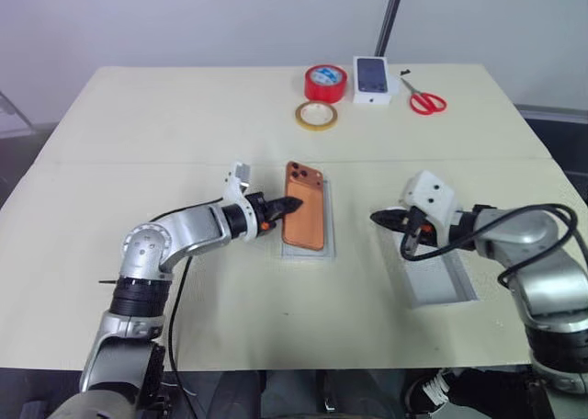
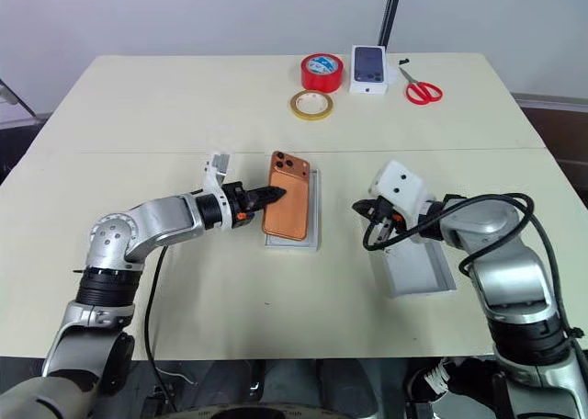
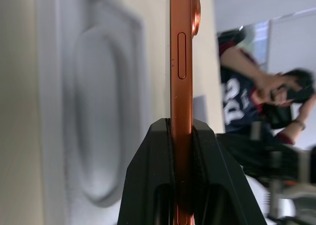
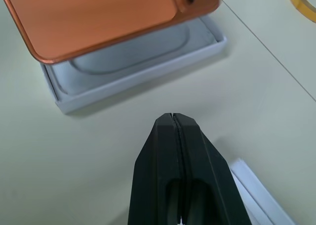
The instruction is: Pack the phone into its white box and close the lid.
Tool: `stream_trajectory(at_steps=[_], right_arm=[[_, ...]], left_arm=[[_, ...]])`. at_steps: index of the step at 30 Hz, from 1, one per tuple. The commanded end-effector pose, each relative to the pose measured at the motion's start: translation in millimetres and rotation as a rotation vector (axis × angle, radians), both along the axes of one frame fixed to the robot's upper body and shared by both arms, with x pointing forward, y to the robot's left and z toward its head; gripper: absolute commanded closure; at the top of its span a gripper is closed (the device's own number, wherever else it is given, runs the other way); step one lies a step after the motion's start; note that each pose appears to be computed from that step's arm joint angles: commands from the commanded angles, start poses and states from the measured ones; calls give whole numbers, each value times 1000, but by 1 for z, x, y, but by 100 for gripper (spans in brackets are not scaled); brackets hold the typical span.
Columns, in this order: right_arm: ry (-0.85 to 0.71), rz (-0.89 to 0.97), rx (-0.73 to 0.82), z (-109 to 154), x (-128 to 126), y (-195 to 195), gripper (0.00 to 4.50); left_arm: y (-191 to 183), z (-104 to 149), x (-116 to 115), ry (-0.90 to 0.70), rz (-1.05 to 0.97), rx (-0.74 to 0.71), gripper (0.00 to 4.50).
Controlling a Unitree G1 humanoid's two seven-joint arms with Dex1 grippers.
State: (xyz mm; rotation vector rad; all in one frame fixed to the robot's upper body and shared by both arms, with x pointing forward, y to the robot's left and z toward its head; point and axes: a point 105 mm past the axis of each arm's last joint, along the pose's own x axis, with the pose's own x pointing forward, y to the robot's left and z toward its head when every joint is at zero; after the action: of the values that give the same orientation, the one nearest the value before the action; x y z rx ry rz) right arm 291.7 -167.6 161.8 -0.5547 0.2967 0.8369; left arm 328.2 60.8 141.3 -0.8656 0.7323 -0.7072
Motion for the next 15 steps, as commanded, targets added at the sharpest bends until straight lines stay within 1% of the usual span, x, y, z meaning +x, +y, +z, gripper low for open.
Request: stream_trajectory(at_steps=[1,11,13,15], right_arm=[[-50,-12,0,11,-5,-2,450],[-45,-28,-17,4,-5,-3,450],[-45,-19,-16,4,-5,0,450],[-45,-12,-16,3,-5,2,450]], left_arm=[[-7,16,1,-64,-45,-25,448],[-16,2,9,-57,-28,5,448],[-19,0,10,-58,-26,6,354],[-21,-2,10,-55,-17,-1,271]])
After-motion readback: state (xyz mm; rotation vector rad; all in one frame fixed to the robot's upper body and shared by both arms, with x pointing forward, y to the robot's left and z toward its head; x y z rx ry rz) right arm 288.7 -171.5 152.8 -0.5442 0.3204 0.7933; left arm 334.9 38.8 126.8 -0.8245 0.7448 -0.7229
